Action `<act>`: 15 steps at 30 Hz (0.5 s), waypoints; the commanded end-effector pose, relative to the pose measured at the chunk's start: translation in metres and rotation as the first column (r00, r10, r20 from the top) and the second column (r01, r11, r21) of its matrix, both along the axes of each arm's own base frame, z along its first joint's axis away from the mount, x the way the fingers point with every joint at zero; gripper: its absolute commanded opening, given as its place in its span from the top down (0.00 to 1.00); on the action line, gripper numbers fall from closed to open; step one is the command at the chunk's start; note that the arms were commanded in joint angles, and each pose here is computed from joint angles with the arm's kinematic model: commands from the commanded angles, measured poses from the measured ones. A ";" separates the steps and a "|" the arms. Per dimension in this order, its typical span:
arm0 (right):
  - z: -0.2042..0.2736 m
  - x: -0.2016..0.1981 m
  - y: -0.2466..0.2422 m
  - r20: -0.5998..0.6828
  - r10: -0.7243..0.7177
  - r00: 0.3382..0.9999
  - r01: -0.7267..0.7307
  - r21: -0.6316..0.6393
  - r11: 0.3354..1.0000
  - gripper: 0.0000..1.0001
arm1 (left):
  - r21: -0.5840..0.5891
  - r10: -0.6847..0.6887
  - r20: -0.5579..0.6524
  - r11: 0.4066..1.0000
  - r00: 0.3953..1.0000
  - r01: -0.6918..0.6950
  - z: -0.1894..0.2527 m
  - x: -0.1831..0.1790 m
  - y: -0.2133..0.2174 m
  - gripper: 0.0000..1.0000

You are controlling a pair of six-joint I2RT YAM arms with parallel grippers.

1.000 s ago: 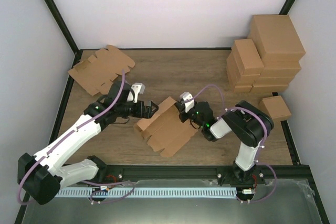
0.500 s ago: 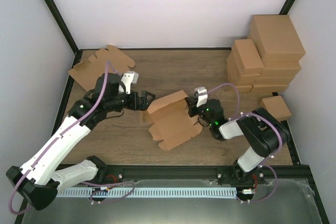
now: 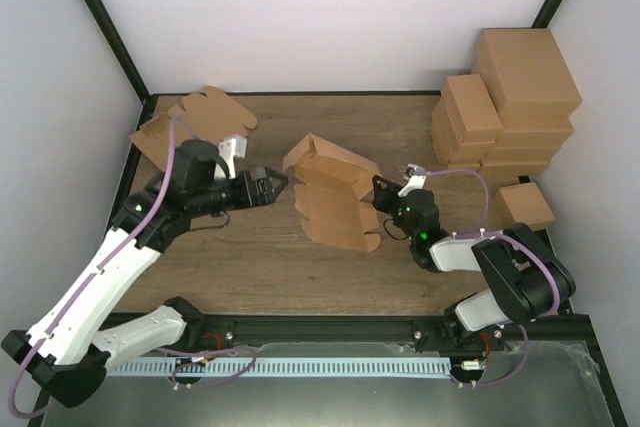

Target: Fold the paper box

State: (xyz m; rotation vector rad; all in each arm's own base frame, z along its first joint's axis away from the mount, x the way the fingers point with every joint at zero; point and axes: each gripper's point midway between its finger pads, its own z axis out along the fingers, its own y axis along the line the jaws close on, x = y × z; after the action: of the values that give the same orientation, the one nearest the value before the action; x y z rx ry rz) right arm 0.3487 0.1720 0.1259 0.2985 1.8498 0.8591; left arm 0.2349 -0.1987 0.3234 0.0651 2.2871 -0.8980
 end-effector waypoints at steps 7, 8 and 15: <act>0.045 0.008 -0.015 0.095 -0.102 0.990 0.091 0.105 0.990 0.99 | -0.131 -0.061 -0.169 0.991 0.984 0.039 -0.061 -0.013 -0.034 0.07; 0.046 0.007 -0.015 0.096 -0.103 0.990 0.093 0.105 0.990 0.99 | -0.128 -0.073 -0.173 0.991 0.982 0.051 -0.064 -0.011 -0.039 0.08; 0.048 0.001 -0.021 0.125 -0.113 0.986 0.102 0.091 0.991 0.99 | -0.124 -0.109 -0.160 0.988 0.981 0.089 -0.076 0.007 -0.067 0.30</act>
State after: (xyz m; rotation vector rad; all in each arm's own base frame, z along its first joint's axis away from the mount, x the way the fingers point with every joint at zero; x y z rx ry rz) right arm 0.3503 0.1612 0.1599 0.3726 1.7327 0.8848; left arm 0.2293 -0.2473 0.2322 0.0024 2.4871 -1.0591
